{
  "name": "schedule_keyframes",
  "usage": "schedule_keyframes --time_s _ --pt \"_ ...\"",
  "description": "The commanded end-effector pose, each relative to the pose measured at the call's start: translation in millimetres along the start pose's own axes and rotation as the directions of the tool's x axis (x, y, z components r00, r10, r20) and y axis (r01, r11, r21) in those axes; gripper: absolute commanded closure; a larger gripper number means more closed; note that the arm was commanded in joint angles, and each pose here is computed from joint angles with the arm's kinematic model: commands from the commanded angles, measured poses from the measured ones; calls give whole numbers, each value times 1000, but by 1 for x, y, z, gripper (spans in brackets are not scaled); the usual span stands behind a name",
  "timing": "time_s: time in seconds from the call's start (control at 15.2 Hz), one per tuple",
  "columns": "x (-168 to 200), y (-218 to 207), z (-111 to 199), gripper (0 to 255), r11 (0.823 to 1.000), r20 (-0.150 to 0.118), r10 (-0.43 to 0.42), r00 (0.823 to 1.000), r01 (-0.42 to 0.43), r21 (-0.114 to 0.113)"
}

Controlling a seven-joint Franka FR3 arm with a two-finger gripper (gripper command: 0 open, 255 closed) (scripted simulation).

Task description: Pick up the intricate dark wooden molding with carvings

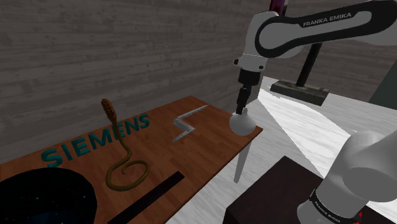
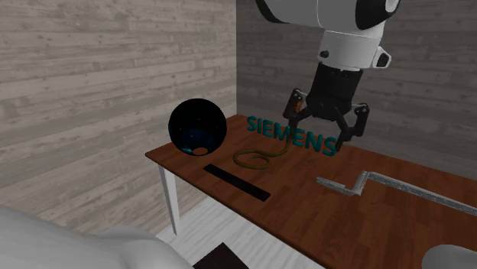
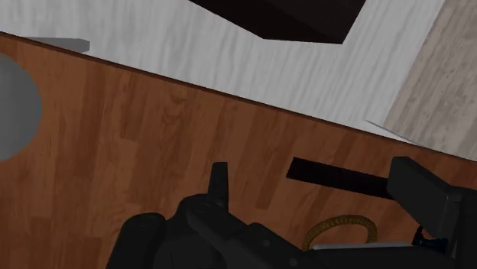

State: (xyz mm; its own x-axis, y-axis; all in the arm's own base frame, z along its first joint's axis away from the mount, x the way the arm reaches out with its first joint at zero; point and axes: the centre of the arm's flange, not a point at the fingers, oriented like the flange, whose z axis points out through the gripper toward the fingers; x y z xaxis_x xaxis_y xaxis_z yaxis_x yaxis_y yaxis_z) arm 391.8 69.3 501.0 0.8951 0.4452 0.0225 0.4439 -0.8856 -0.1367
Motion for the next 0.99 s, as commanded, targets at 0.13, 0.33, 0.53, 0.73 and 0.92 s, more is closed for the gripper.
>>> schedule_keyframes --time_s 0.13,0.33,0.53,0.73,0.92 --pt "38 -12 35 0 994 10 -113 994 113 -8" --pt "67 -24 61 0 981 18 -195 981 195 -12" --pt "94 -38 88 0 961 28 -275 961 276 -16" --pt "120 -54 115 0 935 37 -354 934 355 -19" --pt "144 -72 143 0 902 46 -430 901 432 -21"
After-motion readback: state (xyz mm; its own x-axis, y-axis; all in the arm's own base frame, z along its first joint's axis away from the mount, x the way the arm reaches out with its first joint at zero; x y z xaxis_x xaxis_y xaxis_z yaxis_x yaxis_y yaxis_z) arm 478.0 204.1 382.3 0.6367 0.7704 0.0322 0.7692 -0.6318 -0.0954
